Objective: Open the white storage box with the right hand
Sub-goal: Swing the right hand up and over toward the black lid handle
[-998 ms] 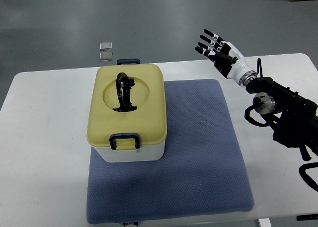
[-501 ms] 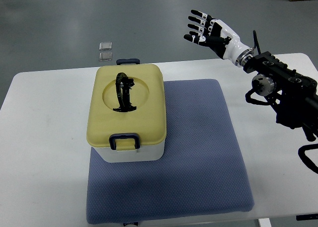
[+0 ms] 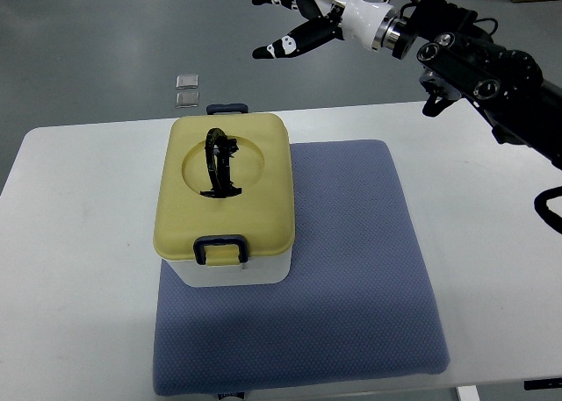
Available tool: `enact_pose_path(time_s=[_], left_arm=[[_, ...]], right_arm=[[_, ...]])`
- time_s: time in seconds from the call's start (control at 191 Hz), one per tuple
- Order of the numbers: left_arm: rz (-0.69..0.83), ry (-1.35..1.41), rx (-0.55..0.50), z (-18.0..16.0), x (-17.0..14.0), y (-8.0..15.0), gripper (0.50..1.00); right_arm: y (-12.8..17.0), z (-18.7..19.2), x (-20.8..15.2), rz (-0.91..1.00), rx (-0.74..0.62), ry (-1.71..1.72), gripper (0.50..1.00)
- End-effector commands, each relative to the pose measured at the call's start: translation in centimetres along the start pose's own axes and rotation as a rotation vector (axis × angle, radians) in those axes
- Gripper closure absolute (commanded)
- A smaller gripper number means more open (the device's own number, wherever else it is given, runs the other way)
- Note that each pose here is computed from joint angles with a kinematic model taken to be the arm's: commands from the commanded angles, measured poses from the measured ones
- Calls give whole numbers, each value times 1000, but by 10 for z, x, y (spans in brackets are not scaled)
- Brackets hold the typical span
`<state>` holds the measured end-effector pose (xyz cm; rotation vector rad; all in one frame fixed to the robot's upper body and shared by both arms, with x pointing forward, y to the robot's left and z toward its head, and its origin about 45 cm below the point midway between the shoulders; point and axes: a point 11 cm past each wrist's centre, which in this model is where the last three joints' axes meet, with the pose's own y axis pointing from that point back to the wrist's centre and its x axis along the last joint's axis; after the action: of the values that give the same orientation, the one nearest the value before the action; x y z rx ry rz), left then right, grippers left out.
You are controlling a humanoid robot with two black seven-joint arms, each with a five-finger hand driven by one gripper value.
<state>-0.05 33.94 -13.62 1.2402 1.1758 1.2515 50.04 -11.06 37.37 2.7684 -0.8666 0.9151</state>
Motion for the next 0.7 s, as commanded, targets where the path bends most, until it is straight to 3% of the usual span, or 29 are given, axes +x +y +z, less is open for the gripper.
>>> enact_pose_path(time_s=[0.0, 0.308, 0.695], left_arm=[[0, -1, 0, 0, 0, 0, 500], [0, -2, -1, 1, 0, 0, 500], [3, 0, -2, 1, 0, 0, 500]], right_arm=[[-14, -19, -6, -106, -12, 148, 585], [-40, -59, -29, -373, -47, 587, 583], [-58, -82, -73, -576, 0, 848, 585]])
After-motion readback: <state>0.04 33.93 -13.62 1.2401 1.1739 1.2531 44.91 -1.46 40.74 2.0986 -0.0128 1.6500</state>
